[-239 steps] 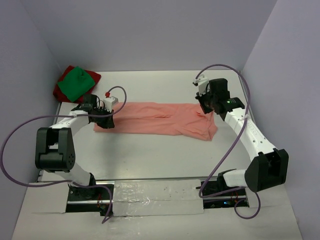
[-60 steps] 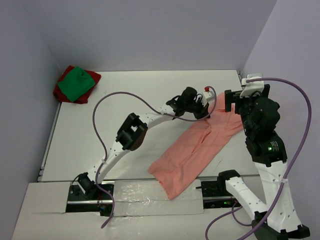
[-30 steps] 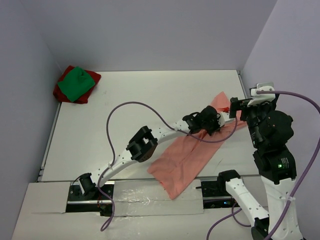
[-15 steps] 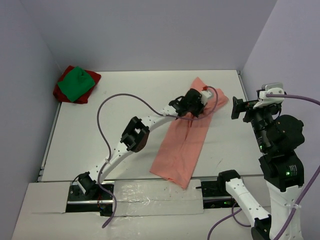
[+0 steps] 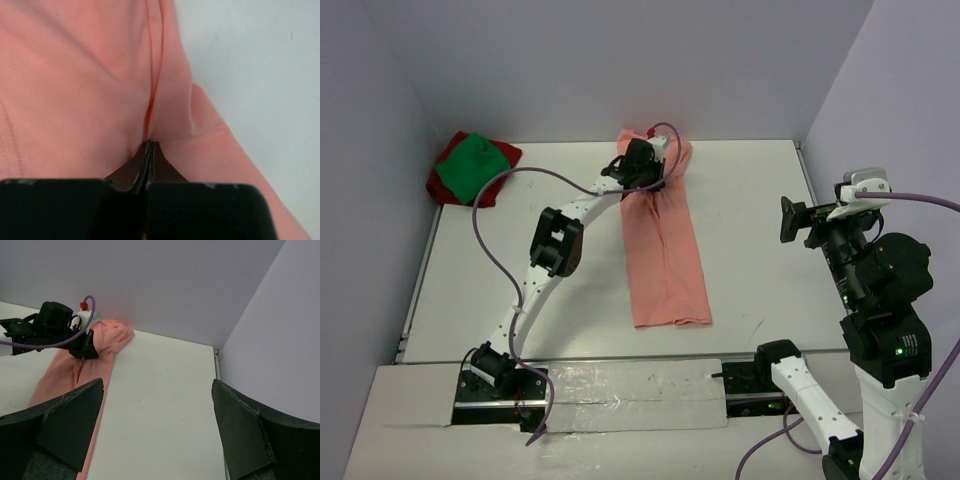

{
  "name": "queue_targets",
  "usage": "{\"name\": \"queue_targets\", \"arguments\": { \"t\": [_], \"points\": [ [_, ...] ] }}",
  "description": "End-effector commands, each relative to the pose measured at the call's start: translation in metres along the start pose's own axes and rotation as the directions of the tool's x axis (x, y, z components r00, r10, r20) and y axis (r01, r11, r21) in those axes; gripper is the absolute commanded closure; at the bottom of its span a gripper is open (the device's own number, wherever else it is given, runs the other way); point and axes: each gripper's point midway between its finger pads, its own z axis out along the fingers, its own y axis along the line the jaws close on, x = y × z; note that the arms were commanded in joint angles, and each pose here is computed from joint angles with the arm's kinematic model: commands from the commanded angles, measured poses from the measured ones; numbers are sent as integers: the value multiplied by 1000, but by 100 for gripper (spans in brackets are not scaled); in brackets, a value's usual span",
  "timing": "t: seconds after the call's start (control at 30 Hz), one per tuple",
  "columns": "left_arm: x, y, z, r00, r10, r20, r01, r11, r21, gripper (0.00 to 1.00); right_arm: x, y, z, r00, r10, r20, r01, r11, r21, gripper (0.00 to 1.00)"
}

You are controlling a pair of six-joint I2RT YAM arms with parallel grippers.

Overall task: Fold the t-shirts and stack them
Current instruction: Fold the tshirt

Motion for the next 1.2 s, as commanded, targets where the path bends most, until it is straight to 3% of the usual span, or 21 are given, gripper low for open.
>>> {"name": "queue_targets", "arguments": {
  "t": [0.0,0.3,0.53,0.57,0.6,0.63,0.7,0.77,0.87,0.93,0.97,1.03,1.07,1.13,1.17],
  "points": [
    [9,-35,-10,998,9,-55,-6,998,56,100,-5,0,-2,1000,12,27,-12,1000,-2,5],
    [28,-105,-7,993,92,-72,-75,974,213,100,-6,0,-6,999,2,34,-2,1000,-2,5],
    [17,-110,-8,995,96,-35,-88,978,190,100,2,1,-7,1000,-8,20,8,1000,-4,4],
    [6,-112,-13,994,109,-6,-106,976,190,93,4,3,-5,1000,-5,12,5,1000,-12,4],
    [-1,-112,-17,993,114,10,-114,977,178,80,11,6,0,1000,-6,-1,6,1000,-22,4],
    [-7,-111,-20,991,133,26,-135,977,165,50,16,9,4,1000,-8,-11,8,999,-35,4],
    [-41,-116,-39,983,153,97,-166,976,143,34,34,18,18,999,-18,-50,15,997,-70,3],
    [-85,-115,-69,967,173,185,-191,978,83,31,51,30,34,995,-28,-98,15,992,-125,2],
    [-148,-108,-119,927,196,319,-197,980,-28,29,77,47,58,986,-49,-158,18,981,-195,0],
    [-169,-90,-145,919,182,351,-155,983,-103,29,96,61,72,981,-64,-183,14,966,-259,0],
    [-196,-77,-179,902,160,402,-118,985,-127,29,109,67,76,975,-97,-201,35,955,-294,0],
    [-196,-38,-202,912,115,394,-59,987,-152,29,128,81,86,963,-127,-239,39,939,-342,0],
    [-218,-32,-243,888,111,447,-37,985,-170,30,147,90,86,947,-180,-268,66,920,-385,0],
    [-203,-3,-264,899,126,419,-34,975,-221,30,169,110,89,920,-259,-295,117,898,-424,0],
    [-221,14,-309,869,144,474,-8,961,-276,30,191,120,87,895,-328,-303,162,871,-463,0]
  ]
}}
